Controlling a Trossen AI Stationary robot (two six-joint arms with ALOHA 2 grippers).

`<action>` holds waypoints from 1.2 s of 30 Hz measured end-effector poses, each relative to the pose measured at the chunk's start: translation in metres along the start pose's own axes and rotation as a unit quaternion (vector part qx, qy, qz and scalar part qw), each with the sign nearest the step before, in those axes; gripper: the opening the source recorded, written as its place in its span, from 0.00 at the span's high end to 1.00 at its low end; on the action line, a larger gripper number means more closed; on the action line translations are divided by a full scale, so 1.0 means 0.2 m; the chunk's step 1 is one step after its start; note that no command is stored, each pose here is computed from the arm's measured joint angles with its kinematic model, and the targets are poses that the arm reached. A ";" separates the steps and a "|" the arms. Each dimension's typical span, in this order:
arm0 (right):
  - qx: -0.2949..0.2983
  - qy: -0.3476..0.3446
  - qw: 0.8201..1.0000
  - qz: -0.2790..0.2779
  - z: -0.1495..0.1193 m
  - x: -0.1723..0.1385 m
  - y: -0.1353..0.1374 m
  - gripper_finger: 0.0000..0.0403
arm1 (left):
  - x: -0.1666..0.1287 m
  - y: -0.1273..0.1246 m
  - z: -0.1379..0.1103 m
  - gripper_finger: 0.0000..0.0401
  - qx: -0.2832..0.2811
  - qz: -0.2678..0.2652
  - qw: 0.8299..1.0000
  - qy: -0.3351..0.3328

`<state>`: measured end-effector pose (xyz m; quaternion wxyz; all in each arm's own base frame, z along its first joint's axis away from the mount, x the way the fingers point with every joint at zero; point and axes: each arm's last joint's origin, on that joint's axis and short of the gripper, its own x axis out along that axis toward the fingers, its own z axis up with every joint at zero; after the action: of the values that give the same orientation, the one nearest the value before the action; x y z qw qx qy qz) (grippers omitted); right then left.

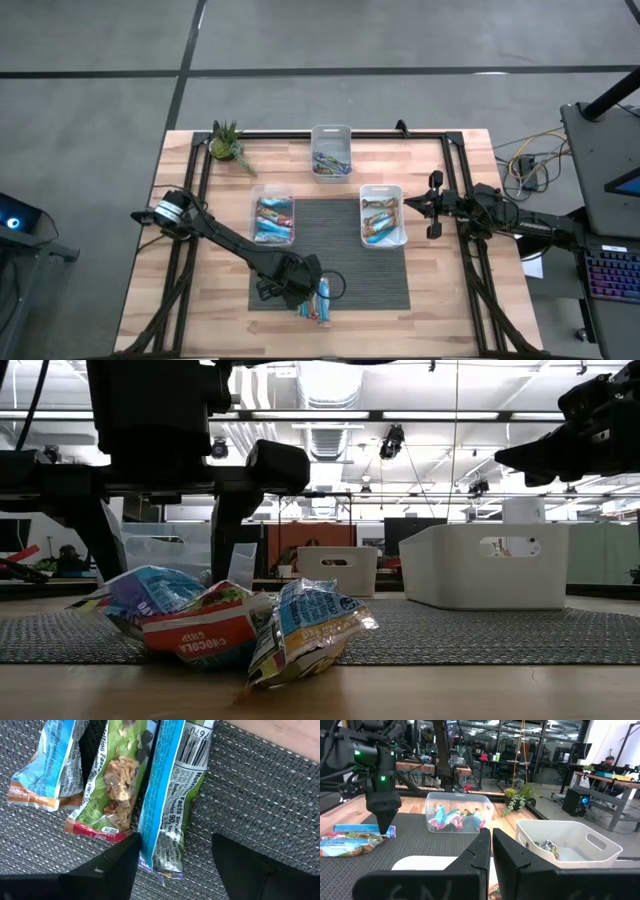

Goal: Pick and place Granola Bars by type
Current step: Put the blue granola bar into the gray bin

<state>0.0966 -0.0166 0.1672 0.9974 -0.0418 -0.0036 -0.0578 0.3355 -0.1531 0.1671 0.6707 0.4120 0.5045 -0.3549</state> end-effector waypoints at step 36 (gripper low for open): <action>-0.002 0.000 1.000 0.000 0.00 0.00 0.00 0.98 | 0.04 -0.02 -0.01 0.59 -0.015 0.004 1.000 -0.008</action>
<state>0.0966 -0.0165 0.1672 0.9974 -0.0437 -0.0035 -0.0579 0.3338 -0.1540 0.1587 0.6817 0.4013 0.5030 -0.3482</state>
